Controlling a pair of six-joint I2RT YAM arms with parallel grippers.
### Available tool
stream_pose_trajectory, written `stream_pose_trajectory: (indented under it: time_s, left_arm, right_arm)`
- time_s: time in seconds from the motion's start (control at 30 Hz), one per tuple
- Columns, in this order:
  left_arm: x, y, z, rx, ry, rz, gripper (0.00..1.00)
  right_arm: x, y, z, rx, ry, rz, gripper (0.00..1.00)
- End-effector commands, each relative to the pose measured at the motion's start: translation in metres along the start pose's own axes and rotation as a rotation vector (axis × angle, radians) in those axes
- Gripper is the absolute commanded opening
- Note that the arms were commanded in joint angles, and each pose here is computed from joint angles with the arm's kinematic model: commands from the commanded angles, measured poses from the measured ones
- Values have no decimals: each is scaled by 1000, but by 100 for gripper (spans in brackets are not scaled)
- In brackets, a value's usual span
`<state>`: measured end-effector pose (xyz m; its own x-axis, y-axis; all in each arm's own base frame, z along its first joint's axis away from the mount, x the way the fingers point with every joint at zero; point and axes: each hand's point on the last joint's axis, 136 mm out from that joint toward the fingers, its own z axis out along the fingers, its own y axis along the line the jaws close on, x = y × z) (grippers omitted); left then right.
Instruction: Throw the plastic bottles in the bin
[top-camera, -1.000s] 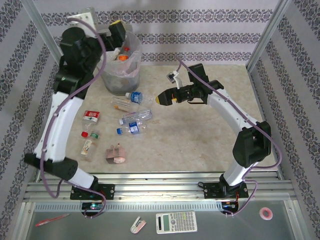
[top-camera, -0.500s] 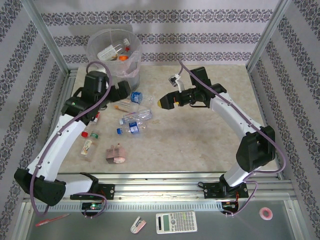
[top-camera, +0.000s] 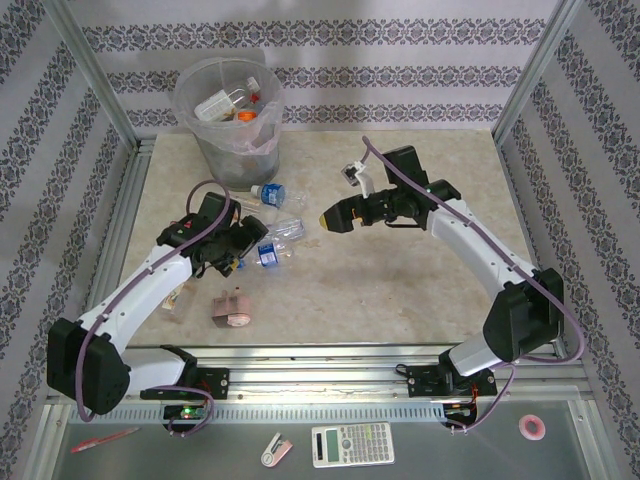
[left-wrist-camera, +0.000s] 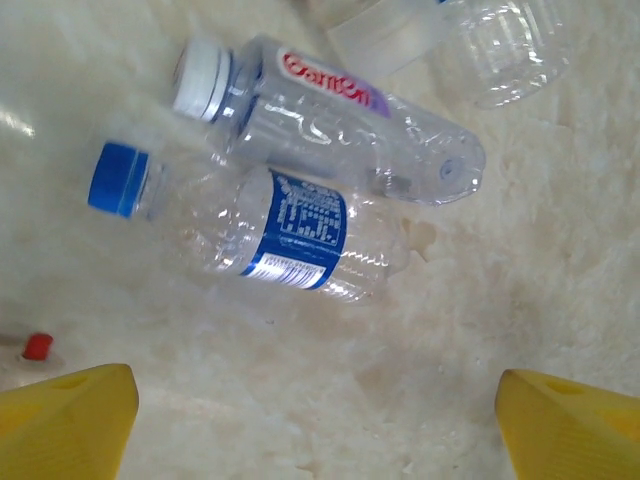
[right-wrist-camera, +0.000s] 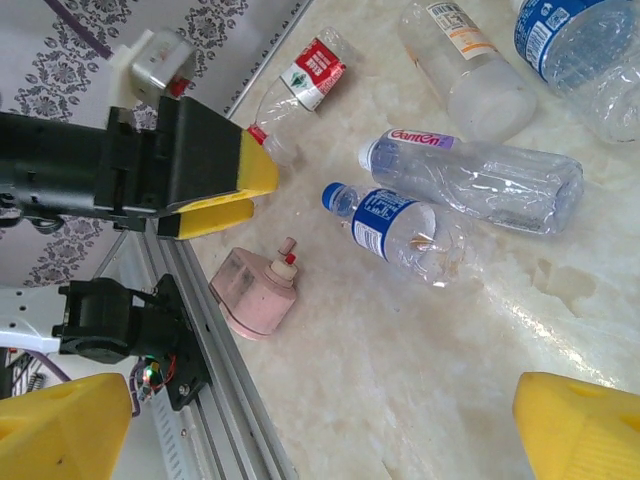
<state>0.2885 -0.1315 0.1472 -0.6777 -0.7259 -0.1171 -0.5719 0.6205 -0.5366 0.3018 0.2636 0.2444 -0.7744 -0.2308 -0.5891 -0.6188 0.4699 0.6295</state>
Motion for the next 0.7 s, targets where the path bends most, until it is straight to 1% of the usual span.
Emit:
stream_pose_trajectory:
  time_s: [0.0,0.33,0.43,0.67]
  left_arm:
    - [10,-7,9,35,35,-123,91]
    - [10,2,42,-51,54,-174,92]
    - [8,7,48,-83,40,-187,92]
    - [4,12,67,-102,28,-226,92]
  right_arm:
    - [6,3,-1,6,2,-13,98]
    - [10,4,-3,8,-4,-19,98]
    - [13,6,-4,6,-6,-24,98]
    - [17,5,-5,9,-8,-24,98]
